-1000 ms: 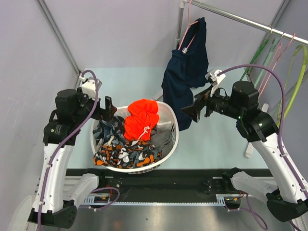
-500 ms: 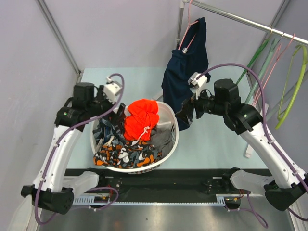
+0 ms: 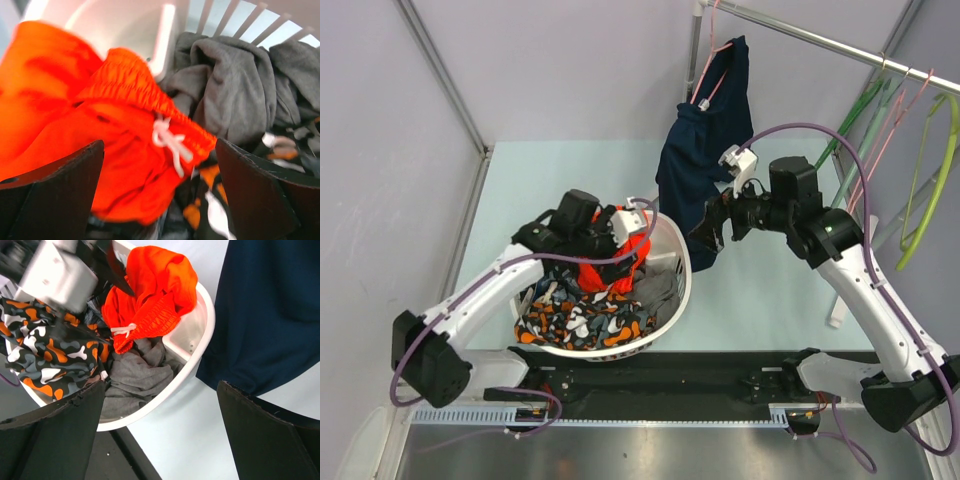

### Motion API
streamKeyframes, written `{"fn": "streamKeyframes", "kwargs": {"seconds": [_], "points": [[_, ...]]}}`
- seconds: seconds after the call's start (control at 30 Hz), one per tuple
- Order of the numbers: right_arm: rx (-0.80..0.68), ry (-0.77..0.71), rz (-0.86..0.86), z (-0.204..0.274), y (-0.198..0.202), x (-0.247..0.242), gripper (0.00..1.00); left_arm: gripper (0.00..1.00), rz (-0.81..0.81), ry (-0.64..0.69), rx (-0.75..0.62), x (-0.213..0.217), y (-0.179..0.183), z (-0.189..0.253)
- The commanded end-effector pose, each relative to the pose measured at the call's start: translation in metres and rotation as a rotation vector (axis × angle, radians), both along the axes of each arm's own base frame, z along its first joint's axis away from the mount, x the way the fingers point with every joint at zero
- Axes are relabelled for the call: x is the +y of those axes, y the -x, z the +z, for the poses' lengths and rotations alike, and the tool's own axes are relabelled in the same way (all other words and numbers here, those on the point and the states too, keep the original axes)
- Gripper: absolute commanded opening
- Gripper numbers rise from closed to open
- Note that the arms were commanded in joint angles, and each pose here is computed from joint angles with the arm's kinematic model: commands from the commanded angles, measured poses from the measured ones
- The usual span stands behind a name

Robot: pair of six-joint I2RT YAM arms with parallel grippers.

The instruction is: Place the shorts on the hanger

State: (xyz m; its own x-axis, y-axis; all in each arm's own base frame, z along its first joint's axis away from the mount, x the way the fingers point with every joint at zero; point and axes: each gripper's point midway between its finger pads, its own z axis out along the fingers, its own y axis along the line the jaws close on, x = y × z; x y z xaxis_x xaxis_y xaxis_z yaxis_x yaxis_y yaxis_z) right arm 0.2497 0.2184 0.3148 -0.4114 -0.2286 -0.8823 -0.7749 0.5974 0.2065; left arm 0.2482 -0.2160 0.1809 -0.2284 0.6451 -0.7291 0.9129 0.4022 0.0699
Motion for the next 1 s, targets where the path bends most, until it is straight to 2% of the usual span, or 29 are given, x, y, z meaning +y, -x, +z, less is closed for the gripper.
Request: {"fn": "streamKeyframes", "kwargs": {"seconds": [0.0,0.1,0.17,0.2,0.27,0.3,0.43,0.47,0.77,0.8,0.9,0.97], "points": [[-0.014,-0.092,0.008,0.028,0.0,0.005,1.0,0.99,-0.017,0.017,-0.007,-0.026,-0.012,-0.021],[-0.017,-0.093,0.007,0.029,-0.001,0.004,1.0,0.99,0.014,0.015,0.002,-0.033,-0.015,-0.035],[-0.02,-0.094,0.005,0.03,0.0,0.004,1.0,0.93,0.042,0.01,0.005,-0.036,-0.019,-0.041],[-0.027,-0.094,0.007,0.031,0.0,0.004,1.0,0.8,0.057,0.007,0.003,-0.035,-0.022,-0.04],[-0.031,-0.096,0.006,0.033,0.001,0.003,1.0,0.65,0.099,0.004,-0.021,-0.03,-0.026,-0.03],[-0.033,-0.097,0.007,0.033,0.002,0.003,1.0,0.51,0.108,0.02,-0.047,-0.029,-0.028,-0.018],[-0.061,-0.107,0.004,0.039,0.0,0.003,1.0,0.17,0.116,0.089,-0.137,-0.024,-0.024,0.04],[-0.066,-0.11,0.006,0.04,-0.001,0.004,1.0,0.0,0.126,0.079,-0.139,-0.017,-0.019,0.048],[-0.193,-0.136,0.025,0.063,-0.007,0.008,1.0,0.0,0.108,0.219,-0.37,0.005,-0.004,0.181],[-0.222,-0.139,0.033,0.067,-0.007,0.009,1.0,0.0,0.091,0.262,-0.414,0.006,0.003,0.209],[-0.32,-0.141,0.075,0.082,-0.004,0.015,1.0,0.0,-0.006,0.308,-0.487,0.008,0.025,0.247],[-0.367,-0.139,0.11,0.087,0.002,0.021,1.0,0.0,-0.01,0.324,-0.504,0.011,0.03,0.258]]}}
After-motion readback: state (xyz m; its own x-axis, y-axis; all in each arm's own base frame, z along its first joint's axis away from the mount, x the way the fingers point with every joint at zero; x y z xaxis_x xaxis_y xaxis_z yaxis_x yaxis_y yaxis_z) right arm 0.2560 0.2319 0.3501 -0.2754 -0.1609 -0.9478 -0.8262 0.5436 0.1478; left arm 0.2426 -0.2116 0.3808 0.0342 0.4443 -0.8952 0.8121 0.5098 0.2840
